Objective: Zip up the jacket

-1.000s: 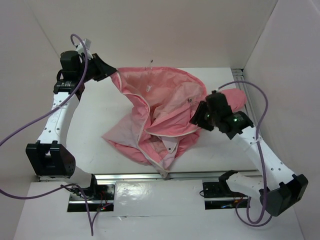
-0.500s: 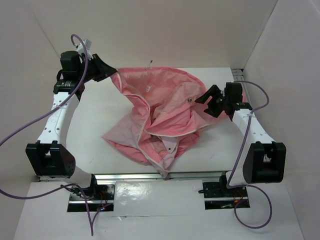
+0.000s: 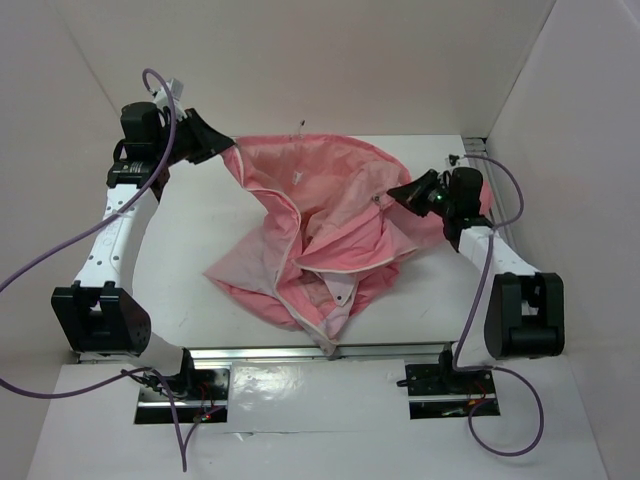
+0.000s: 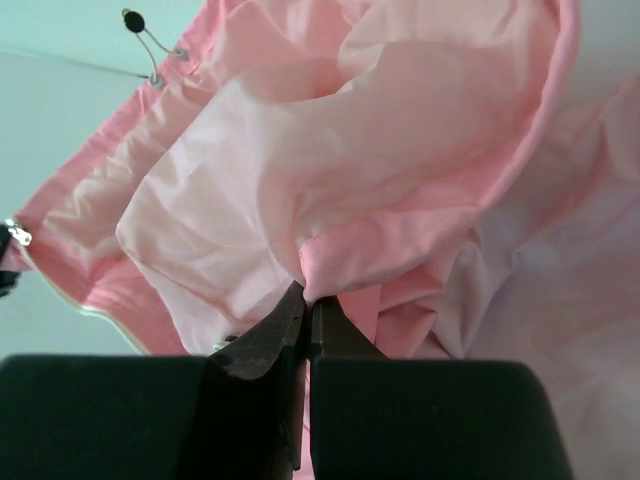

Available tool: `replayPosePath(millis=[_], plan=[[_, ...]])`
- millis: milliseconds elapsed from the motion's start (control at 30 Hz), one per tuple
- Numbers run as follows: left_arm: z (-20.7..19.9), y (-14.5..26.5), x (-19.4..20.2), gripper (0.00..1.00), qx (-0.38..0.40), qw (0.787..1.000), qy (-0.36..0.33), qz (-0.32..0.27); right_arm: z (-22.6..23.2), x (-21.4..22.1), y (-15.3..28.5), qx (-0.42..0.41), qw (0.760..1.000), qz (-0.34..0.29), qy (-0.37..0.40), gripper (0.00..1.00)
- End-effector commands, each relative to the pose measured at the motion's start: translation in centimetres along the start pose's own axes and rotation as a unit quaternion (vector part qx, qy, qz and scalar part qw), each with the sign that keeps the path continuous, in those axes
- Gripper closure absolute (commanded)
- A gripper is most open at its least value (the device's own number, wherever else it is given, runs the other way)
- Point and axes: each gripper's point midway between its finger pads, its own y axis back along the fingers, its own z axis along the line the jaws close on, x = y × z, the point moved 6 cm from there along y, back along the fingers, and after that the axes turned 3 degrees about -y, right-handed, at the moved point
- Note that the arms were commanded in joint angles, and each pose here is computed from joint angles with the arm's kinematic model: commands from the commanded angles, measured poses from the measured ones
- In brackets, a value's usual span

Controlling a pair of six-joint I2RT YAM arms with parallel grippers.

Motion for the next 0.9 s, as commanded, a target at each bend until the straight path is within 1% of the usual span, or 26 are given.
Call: replayPosePath(millis=[0, 33, 67, 100, 133, 167, 200, 233, 267, 300, 400, 500, 533, 600, 633, 667, 700, 733, 767, 800, 833, 867], plan=[[-0.9, 0.8, -0.7, 1.0, 0.016, 1.0, -0.021, -0.009, 6.7, -4.1, 2.7, -0.032, 0.99, -0.094, 0.103, 1.0], [-0.9, 0.6, -0.9, 1.0, 0.017, 0.999, -0.026, -0.011, 5.7, -3.9, 3.7, 0.034, 0.993, -0.073, 0.087, 1.0], [-0.8, 0.6, -0.8, 1.0, 0.015, 1.0, -0.024, -0.007, 6.0, -5.2, 4.7, 0.079, 0.988, -0.096, 0.096, 1.0], [-0.7, 0.4, -1.0, 1.0, 0.015, 1.0, -0.024, -0.007, 6.2, -5.8, 5.7, 0.108, 0.984, -0.096, 0.107, 1.0], [-1.0, 0.5, -1.3, 1.0, 0.017, 0.999, -0.026, -0.011, 6.7, -6.6, 8.0, 0.162, 0.976, -0.086, 0.121, 1.0], [-1.1, 0.5, -1.2, 1.0, 0.021, 0.999, -0.026, -0.009, 6.6, -7.1, 9.3, 0.196, 0.969, -0.086, 0.126, 1.0], [-1.1, 0.5, -1.2, 1.0, 0.021, 0.999, -0.026, -0.009, 5.9, -7.7, 10.5, 0.246, 0.957, -0.093, 0.127, 1.0], [-0.8, 0.2, -1.1, 1.0, 0.019, 1.0, -0.024, -0.005, 6.2, -8.3, 12.0, 0.274, 0.946, -0.098, 0.14, 1.0], [-0.8, 0.2, -1.1, 1.0, 0.019, 1.0, -0.024, -0.005, 4.4, -7.8, 14.0, 0.333, 0.932, -0.08, 0.117, 1.0], [-0.8, 0.2, -1.1, 1.0, 0.019, 1.0, -0.024, -0.005, 3.4, -7.9, 15.4, 0.375, 0.916, -0.084, 0.118, 1.0], [-1.0, -0.3, -1.0, 1.0, 0.028, 0.999, -0.027, -0.004, 0.8, -7.1, 18.4, 0.448, 0.887, -0.077, 0.077, 1.0], [-1.4, -0.1, -1.1, 1.0, 0.038, 0.999, -0.03, -0.003, -0.5, -6.9, 19.8, 0.506, 0.856, -0.085, 0.067, 1.0], [-1.6, 0.0, -1.5, 1.0, 0.04, 0.999, -0.033, -0.007, -0.2, -7.5, 20.3, 0.518, 0.846, -0.103, 0.073, 1.0], [-1.6, 0.0, -1.5, 1.0, 0.04, 0.998, -0.037, -0.007, 1.2, -9.1, 20.1, 0.498, 0.852, -0.136, 0.086, 1.0], [-1.5, 0.0, -1.3, 1.0, 0.039, 0.999, -0.035, -0.004, 1.4, -9.6, 18.7, 0.486, 0.86, -0.126, 0.091, 1.0], [-1.6, 0.0, -1.3, 1.0, 0.043, 0.998, -0.035, -0.002, 3.4, -10.0, 16.8, 0.449, 0.877, -0.135, 0.107, 1.0], [-1.4, -0.3, -1.1, 1.0, 0.041, 0.999, -0.032, 0.002, 3.5, -10.7, 16.2, 0.447, 0.878, -0.139, 0.1, 1.0], [-1.4, -0.3, -1.1, 1.0, 0.041, 0.999, -0.032, 0.002, 3.6, -10.3, 12.8, 0.444, 0.881, -0.118, 0.116, 1.0], [-1.4, -0.3, -1.1, 1.0, 0.041, 0.999, -0.032, 0.002, 3.9, -10.1, 10.9, 0.44, 0.883, -0.113, 0.119, 1.0], [-1.0, -0.6, -0.9, 1.0, 0.039, 0.999, -0.03, 0.006, 5.3, -10.6, 9.2, 0.429, 0.886, -0.119, 0.129, 1.0], [-1.0, -0.6, -0.9, 1.0, 0.039, 0.999, -0.029, 0.006, 6.2, -9.4, 6.7, 0.421, 0.889, -0.098, 0.152, 1.0], [-1.0, -0.6, -0.9, 1.0, 0.039, 0.999, -0.029, 0.006, 4.5, -9.1, 3.2, 0.438, 0.884, -0.069, 0.15, 1.0]])
